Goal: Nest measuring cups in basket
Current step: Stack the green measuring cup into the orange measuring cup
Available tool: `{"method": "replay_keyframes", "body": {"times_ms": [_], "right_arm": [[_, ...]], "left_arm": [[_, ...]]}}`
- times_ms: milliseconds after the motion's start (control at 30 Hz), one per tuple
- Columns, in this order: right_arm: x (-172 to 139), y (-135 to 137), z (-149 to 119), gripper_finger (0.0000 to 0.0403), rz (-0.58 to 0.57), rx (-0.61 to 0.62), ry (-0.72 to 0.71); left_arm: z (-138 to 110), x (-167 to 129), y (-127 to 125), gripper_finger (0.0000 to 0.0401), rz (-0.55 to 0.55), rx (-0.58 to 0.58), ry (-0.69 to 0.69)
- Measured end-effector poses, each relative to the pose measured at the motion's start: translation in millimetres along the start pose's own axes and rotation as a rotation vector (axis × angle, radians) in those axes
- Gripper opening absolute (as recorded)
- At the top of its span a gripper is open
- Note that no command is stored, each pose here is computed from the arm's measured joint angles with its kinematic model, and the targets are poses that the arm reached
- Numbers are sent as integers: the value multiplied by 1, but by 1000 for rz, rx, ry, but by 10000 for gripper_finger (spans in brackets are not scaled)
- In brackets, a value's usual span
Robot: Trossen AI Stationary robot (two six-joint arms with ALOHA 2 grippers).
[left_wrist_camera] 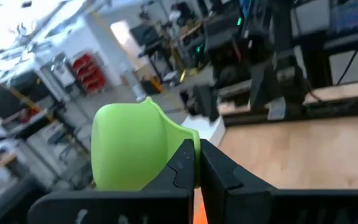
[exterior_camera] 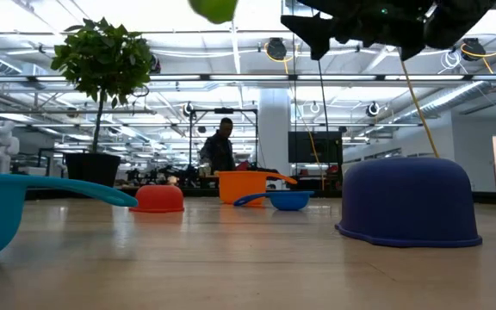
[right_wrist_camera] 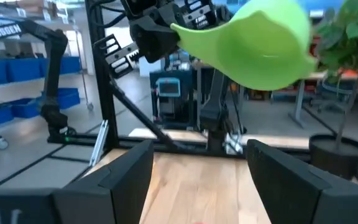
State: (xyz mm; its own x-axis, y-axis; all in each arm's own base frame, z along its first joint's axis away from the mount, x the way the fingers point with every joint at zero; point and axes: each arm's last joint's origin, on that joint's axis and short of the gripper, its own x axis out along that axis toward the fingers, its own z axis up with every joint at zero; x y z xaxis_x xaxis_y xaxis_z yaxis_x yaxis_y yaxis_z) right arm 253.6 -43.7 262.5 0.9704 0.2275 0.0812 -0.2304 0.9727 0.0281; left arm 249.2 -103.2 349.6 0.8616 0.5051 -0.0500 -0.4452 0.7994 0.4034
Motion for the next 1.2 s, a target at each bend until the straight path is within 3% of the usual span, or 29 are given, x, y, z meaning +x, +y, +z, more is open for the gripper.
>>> {"method": "replay_keyframes", "body": {"times_ms": [233, 533, 800, 967, 1200], "right_arm": [[12, -7, -5, 254, 10, -23, -129], [17, -9, -4, 254, 27, -69, -286], [10, -5, 13, 254, 65, -132, -522], [12, -3, 24, 254, 27, -122, -569], [24, 3, 41, 254, 48, -119, -608]], "left_arm": [[5, 39, 14, 7, -65, 44, -159], [-1, 86, 12, 9, -194, 65, -464], [-11, 117, 15, 10, -242, 22, -757], [-23, 133, 22, 7, -295, -21, -936], [-53, 159, 28, 14, -312, -127, -1007]]}}
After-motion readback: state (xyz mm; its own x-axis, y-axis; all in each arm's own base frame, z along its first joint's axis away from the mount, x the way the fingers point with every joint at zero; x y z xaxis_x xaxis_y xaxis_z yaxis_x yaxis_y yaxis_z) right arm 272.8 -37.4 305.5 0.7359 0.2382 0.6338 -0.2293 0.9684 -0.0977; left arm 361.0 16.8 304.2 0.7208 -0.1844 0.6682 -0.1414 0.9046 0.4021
